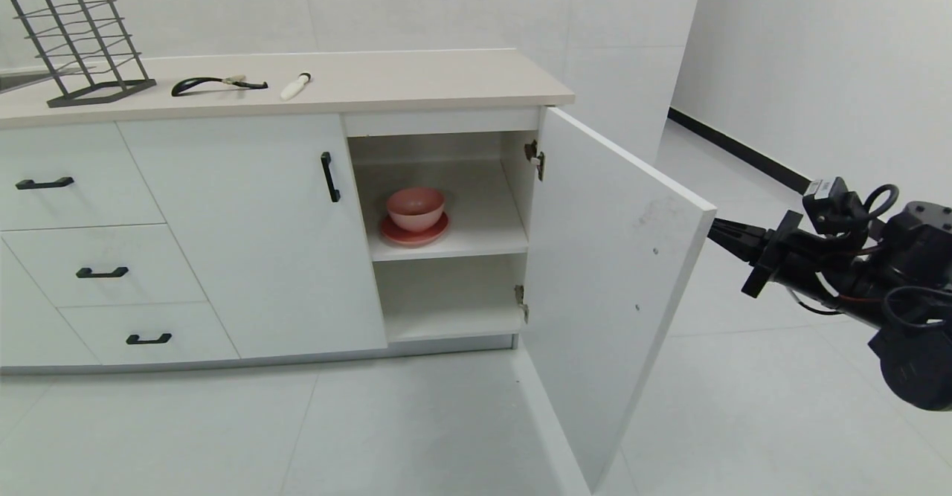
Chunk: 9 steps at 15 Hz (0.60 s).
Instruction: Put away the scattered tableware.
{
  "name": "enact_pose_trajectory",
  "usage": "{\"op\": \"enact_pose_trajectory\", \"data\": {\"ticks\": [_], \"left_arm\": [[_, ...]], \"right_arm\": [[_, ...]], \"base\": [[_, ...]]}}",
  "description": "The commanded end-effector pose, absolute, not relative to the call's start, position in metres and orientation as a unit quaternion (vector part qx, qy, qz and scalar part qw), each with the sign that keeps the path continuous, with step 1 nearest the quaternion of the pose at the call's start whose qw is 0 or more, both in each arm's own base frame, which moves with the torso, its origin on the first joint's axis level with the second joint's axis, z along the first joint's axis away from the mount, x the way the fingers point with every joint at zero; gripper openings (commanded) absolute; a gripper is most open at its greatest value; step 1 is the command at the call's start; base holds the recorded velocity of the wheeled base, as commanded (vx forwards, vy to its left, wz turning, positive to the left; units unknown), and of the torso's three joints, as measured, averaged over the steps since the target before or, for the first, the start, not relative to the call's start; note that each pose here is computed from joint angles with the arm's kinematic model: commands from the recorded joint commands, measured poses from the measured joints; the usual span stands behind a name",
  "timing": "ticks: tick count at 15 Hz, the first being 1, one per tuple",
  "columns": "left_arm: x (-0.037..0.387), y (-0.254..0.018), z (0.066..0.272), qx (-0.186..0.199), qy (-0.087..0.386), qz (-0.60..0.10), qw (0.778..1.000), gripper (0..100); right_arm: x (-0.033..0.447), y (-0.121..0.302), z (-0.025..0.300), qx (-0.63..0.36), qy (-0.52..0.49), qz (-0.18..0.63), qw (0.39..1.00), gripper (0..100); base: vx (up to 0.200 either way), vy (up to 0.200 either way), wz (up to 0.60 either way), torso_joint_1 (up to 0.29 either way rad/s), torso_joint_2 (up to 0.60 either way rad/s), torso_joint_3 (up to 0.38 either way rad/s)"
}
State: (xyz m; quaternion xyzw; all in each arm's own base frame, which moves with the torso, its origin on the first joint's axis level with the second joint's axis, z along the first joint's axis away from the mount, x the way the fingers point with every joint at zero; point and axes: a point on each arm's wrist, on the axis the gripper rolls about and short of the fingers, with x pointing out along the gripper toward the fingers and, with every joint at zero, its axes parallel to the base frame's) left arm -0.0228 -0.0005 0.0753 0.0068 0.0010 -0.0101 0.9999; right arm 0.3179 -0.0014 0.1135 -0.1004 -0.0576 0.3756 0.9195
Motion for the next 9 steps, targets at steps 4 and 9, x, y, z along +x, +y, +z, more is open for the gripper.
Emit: {"op": "enact_pose_trajectory", "data": {"ticks": [4,9], "left_arm": [[-0.023,-0.001,0.075,0.007,0.001,-0.010,1.000,100],[-0.023,-0.001,0.075,0.007,0.001,-0.010,1.000,100]], "right_arm": [[0.318,0.008,0.110,-0.114,-0.061,0.392,0.911,0],[0.310,0.032,0.110,-0.112,-0.062,0.425,0.896,0]], "base": [[0.000,0.000,0.00,0.000,0.00,0.000],[0.000,0.000,0.00,0.000,0.00,0.000]]}}
